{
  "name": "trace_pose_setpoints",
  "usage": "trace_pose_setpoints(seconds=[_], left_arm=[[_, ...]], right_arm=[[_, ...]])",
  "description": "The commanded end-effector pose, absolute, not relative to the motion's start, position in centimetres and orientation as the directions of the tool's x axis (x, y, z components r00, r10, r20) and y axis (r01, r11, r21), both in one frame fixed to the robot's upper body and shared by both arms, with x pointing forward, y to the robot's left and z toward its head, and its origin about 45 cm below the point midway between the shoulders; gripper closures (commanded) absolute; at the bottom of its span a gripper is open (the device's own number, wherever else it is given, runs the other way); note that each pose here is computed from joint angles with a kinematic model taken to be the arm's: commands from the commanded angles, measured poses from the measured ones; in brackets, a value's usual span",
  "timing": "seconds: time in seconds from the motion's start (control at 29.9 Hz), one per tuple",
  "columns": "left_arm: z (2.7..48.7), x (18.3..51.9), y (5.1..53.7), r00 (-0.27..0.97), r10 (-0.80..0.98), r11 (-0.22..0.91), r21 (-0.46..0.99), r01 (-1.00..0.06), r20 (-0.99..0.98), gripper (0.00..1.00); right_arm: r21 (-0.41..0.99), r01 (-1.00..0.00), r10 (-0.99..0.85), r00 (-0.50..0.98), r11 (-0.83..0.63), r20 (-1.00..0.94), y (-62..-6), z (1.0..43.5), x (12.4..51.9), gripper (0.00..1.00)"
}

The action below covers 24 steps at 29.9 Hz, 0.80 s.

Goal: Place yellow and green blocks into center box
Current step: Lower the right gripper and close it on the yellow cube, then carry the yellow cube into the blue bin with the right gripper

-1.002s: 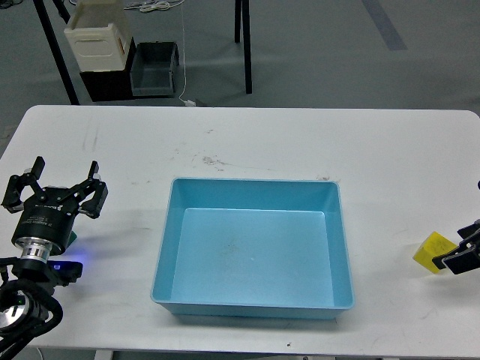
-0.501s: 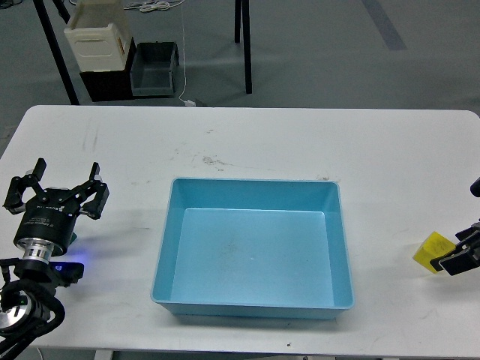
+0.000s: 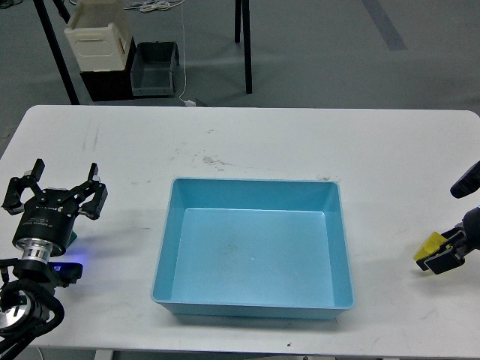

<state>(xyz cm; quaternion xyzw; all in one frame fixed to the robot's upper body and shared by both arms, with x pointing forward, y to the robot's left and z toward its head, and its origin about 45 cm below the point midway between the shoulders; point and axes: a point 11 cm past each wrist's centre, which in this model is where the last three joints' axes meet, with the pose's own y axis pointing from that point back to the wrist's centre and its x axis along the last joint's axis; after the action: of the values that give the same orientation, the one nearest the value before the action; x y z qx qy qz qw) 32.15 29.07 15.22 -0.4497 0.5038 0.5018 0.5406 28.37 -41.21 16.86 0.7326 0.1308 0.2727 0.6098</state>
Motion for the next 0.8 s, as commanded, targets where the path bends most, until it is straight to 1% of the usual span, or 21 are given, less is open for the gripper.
trace_pose_setpoints(seconds=[0.0,0.1,0.13,0.2,0.23,0.33,0.4,0.5,0.57,0.6,0.63,0.77], left_arm=[[15.2,32.1,29.0,-0.012,0.089,0.092,0.02,-0.996,-0.996,0.0],[15.2,32.1,29.0,-0.012,0.089,0.092,0.02,-0.996,-0.996,0.0],[15.2,32.2,29.1,-0.01,0.09,0.092,0.019,-0.996,-0.996,0.0],[15.2,32.1,29.1,-0.012,0.09,0.091,0.02,-0.996,-0.996,0.0],[15.2,32.2,29.1,-0.01,0.09,0.092,0.019,-0.996,-0.996,0.0],[15.2,32.1,29.0,-0.012,0.089,0.092,0.02,-0.996,-0.996,0.0],[15.2,32.1,29.1,-0.013,0.088,0.091,0.021,-0.996,-0.996,0.0],[15.2,32.1,29.1,-0.013,0.088,0.091,0.021,-0.996,-0.996,0.0],[15.2,32.2,29.0,-0.011,0.088,0.091,0.019,-0.996,-0.996,0.0],[15.2,32.1,29.1,-0.013,0.088,0.091,0.021,-0.996,-0.996,0.0],[15.2,32.2,29.1,-0.011,0.089,0.091,0.019,-0.996,-0.996,0.0],[15.2,32.1,29.1,-0.013,0.089,0.09,0.021,-0.996,-0.996,0.0]], right_arm=[[0.967,-0.134,0.518,0.824,-0.215,0.23,-41.6,16.4,28.1,0.21],[0.967,-0.132,0.517,0.825,-0.217,0.229,-41.5,16.4,28.0,0.26],[0.967,-0.132,0.517,0.825,-0.217,0.229,-41.5,16.4,28.0,0.3],[0.967,-0.131,0.518,0.824,-0.219,0.229,-41.5,16.4,28.0,0.42],[0.966,-0.134,0.518,0.824,-0.219,0.232,-41.4,16.5,28.1,0.46],[0.963,-0.14,0.52,0.819,-0.229,0.242,-41.1,16.7,28.3,0.62],[0.962,-0.145,0.521,0.816,-0.233,0.25,-40.9,16.9,28.5,0.77],[0.959,-0.156,0.527,0.809,-0.238,0.262,-40.7,17.2,28.8,0.92],[0.953,-0.182,0.534,0.795,-0.242,0.288,-40.4,18.0,29.6,0.95],[0.948,-0.2,0.539,0.785,-0.247,0.306,-40.2,18.5,30.2,0.98],[0.94,-0.225,0.546,0.769,-0.257,0.333,-39.9,19.1,30.8,1.0],[0.887,-0.353,0.569,0.681,-0.298,0.462,-39.1,22.7,33.7,1.0]])
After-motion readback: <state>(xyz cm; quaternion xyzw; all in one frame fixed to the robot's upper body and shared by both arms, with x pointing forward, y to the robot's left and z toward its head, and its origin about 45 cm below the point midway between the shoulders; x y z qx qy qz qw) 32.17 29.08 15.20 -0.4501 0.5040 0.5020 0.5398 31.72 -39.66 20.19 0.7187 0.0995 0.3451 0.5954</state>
